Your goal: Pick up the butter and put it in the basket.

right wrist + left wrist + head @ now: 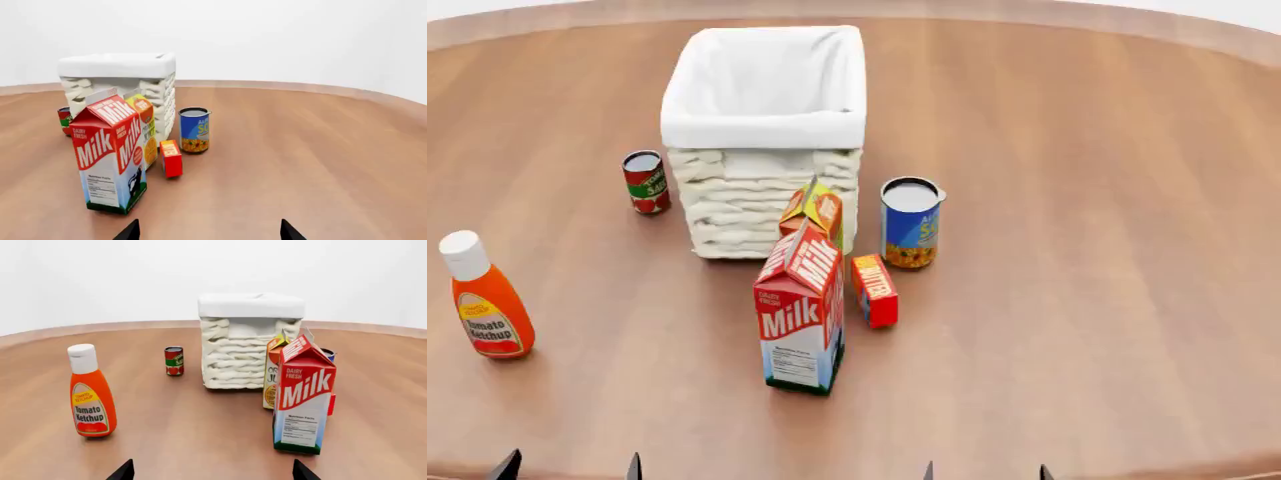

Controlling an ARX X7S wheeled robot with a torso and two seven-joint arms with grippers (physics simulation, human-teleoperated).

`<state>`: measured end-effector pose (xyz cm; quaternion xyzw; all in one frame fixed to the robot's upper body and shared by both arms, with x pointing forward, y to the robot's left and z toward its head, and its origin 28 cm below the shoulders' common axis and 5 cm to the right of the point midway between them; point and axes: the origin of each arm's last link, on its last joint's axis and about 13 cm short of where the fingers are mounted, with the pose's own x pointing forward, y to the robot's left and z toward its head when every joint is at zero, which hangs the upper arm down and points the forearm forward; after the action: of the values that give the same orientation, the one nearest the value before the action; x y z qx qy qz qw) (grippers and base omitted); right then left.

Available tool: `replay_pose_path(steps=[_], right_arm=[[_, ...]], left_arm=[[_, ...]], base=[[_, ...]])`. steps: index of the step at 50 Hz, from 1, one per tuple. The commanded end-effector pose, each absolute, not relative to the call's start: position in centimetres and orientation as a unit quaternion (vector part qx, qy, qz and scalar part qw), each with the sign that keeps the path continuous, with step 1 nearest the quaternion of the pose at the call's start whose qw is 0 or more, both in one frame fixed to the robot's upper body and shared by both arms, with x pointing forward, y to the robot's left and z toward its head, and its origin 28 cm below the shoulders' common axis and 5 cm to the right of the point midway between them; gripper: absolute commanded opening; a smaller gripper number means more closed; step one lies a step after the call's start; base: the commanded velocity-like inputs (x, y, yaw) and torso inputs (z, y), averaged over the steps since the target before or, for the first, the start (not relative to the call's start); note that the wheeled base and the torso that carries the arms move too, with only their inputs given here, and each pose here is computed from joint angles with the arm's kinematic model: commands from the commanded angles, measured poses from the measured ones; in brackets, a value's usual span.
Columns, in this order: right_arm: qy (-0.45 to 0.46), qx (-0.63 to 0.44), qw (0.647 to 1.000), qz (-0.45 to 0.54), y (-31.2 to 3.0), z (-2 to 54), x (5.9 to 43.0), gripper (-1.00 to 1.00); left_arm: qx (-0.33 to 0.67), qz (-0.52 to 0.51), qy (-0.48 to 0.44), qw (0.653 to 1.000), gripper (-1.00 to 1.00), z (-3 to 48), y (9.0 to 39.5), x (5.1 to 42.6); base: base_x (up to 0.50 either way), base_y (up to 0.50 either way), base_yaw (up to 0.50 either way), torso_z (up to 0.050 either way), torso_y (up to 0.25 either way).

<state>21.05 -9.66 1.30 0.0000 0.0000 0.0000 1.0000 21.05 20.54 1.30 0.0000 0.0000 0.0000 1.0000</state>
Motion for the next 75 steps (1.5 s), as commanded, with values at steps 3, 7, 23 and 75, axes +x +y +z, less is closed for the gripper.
replay_pose_path(steps=[3,7,23,75], right_arm=[[0.003,-0.001,1.0,-0.002,-9.8,1.4,21.4,1.0],[0.003,-0.007,1.0,0.001,-9.7,1.7,22.0,1.0],[0.021,-0.019,1.0,0.012,-9.5,1.7,22.6,1.0],[-0.021,-0.029,0.999,0.02,-9.3,3.5,22.9,1.0]], left_arm=[[0.0,0.002,0.004,1.0,1.0,1.5,20.6,21.7],[-0.005,0.0,0.006,1.0,1.0,1.6,20.5,22.1],[0.002,-0.007,0.021,1.0,1.0,1.2,20.4,22.0],[0.0,-0.015,0.014,1.0,1.0,1.7,20.4,22.2]], base=[[0.0,0.0,0.0,0.0,0.0],[0.0,0.0,0.0,0.0,0.0],[0.0,0.0,0.15,0.0,0.0],[0.02,-0.04,0.42,0.0,0.0]])
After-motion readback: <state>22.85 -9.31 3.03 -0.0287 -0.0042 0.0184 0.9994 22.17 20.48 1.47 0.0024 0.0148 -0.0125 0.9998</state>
